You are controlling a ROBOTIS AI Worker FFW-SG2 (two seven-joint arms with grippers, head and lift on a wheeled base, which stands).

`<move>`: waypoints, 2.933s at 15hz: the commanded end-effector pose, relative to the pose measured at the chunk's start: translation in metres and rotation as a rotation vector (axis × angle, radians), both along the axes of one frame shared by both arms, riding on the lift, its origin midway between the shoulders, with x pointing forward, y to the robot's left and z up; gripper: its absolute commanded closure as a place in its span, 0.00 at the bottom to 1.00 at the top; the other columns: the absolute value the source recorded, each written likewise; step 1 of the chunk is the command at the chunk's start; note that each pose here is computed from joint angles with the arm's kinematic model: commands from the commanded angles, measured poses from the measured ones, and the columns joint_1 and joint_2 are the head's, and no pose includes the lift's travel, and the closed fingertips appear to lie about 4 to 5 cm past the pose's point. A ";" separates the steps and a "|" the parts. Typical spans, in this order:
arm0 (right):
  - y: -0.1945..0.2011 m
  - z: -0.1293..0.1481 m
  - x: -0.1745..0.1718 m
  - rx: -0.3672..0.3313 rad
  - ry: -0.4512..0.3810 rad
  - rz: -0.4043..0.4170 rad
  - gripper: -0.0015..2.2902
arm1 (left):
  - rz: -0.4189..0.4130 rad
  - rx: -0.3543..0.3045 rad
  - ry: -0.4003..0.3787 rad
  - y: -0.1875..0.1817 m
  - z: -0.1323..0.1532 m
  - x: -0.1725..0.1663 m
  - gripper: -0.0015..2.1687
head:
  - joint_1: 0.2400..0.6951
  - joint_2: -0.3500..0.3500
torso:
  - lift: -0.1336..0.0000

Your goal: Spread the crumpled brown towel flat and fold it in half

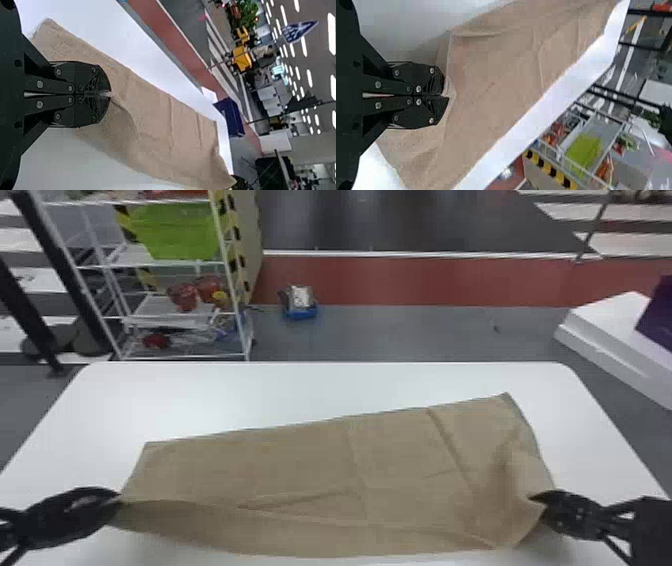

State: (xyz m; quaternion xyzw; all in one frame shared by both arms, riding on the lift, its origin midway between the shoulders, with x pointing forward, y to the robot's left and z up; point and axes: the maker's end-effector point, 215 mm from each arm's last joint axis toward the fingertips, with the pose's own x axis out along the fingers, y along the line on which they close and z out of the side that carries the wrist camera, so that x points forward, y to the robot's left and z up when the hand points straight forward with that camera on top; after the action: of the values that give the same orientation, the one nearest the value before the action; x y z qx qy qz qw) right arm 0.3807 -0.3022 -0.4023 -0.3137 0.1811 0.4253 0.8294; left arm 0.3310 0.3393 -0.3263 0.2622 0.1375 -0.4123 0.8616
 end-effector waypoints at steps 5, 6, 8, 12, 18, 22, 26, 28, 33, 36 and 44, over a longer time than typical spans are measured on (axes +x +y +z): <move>0.014 -0.027 -0.041 -0.104 0.098 0.137 0.73 | -0.089 0.216 -0.008 0.022 -0.045 -0.044 0.79 | 1.00 0.68 | 0.08; 0.012 -0.027 -0.041 -0.118 0.101 0.144 0.73 | -0.091 0.236 0.002 0.024 -0.052 -0.047 0.79 | 1.00 0.69 | 0.08; 0.006 -0.023 -0.045 -0.141 0.114 0.165 0.73 | -0.114 0.286 0.009 0.028 -0.063 -0.049 0.79 | 1.00 0.70 | 0.08; -0.015 -0.032 -0.069 -0.210 0.189 0.196 0.73 | -0.139 0.366 0.071 0.034 -0.086 -0.057 0.79 | 1.00 0.71 | 0.08; -0.027 -0.025 -0.070 -0.214 0.200 0.166 0.40 | -0.129 0.433 0.091 0.046 -0.093 -0.055 0.16 | 1.00 0.67 | 0.08; -0.042 -0.012 -0.066 -0.222 0.209 0.105 0.04 | -0.101 0.459 0.093 0.057 -0.094 -0.054 0.01 | 1.00 0.66 | 0.08; -0.050 -0.004 -0.067 -0.177 0.224 0.061 0.04 | -0.089 0.492 0.117 0.072 -0.094 -0.060 0.03 | 1.00 0.66 | 0.08; -0.060 0.001 -0.066 -0.157 0.227 0.029 0.04 | -0.065 0.493 0.107 0.083 -0.086 -0.061 0.05 | 1.00 0.67 | 0.08; -0.084 0.035 -0.036 0.228 0.359 -0.259 0.03 | 0.079 0.316 -0.014 0.099 -0.028 -0.022 0.06 | 1.00 0.66 | 0.08; -0.086 0.037 -0.026 0.462 0.541 -0.455 0.03 | 0.311 0.082 -0.029 0.109 -0.007 0.040 0.05 | 1.00 0.64 | 0.08; -0.097 0.045 0.031 0.462 0.282 -0.579 0.03 | 0.556 -0.186 0.312 0.081 -0.041 0.141 0.12 | 1.00 0.57 | 0.08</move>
State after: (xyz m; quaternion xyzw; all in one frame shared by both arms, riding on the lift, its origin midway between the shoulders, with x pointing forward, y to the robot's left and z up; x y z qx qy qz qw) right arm 0.4003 -0.4069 -0.3638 0.0110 0.2988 0.2402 0.9235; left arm 0.4660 0.4267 -0.3591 0.0871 0.2749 -0.2090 0.9344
